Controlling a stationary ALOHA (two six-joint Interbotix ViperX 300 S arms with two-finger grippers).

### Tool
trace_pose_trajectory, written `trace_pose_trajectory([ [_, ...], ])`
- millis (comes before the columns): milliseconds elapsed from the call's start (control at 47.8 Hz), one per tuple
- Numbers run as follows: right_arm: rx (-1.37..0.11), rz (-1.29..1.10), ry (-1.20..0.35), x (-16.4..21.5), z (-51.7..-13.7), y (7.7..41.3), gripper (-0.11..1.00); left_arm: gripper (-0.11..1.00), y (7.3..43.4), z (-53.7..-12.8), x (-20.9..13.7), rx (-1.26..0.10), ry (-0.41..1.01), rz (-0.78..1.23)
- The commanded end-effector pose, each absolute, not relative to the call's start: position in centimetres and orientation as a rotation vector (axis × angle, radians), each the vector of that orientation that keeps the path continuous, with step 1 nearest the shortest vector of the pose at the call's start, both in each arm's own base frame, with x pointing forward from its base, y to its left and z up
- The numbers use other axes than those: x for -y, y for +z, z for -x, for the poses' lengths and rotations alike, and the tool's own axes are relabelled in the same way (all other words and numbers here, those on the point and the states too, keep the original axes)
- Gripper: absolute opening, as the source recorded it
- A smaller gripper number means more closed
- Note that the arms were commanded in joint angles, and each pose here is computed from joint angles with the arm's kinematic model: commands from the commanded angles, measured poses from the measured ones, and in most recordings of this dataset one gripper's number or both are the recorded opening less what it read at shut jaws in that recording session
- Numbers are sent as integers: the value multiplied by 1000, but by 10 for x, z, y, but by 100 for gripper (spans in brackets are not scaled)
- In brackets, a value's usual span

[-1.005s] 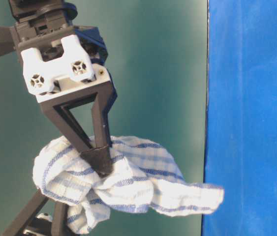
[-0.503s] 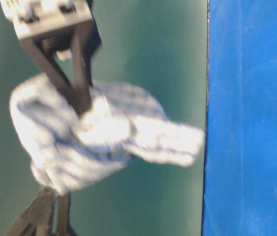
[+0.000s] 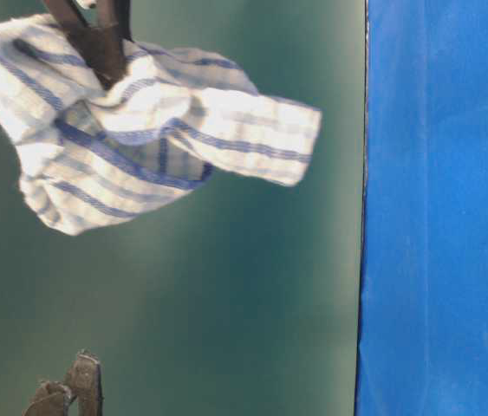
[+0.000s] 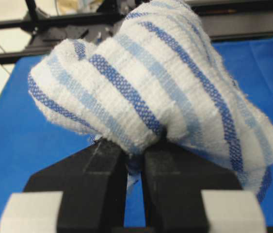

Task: Hand over the towel.
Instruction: 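Open the left gripper and pull the towel away with the right, then lower the towel onto the table and open the right gripper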

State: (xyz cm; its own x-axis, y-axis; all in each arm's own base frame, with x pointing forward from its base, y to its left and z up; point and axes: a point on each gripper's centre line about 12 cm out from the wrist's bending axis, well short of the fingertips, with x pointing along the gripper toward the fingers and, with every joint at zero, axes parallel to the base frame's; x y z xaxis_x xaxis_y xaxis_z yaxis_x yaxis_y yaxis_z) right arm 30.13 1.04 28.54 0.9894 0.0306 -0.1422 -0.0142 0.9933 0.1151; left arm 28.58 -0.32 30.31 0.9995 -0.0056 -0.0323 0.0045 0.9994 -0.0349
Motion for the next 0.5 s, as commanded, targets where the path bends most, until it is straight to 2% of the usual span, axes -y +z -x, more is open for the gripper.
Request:
trace_pose_trajectory([
  [0, -124, -113, 25, -11, -304, 293, 9, 90, 310, -286, 4, -6, -9, 38],
  [188, -181, -120, -7, -2, -318, 285, 9, 90, 311, -287, 4, -5, -8, 37],
  [482, -447, -129, -88, 23, -361, 249, 9, 90, 312, -288, 4, 9, -8, 35],
])
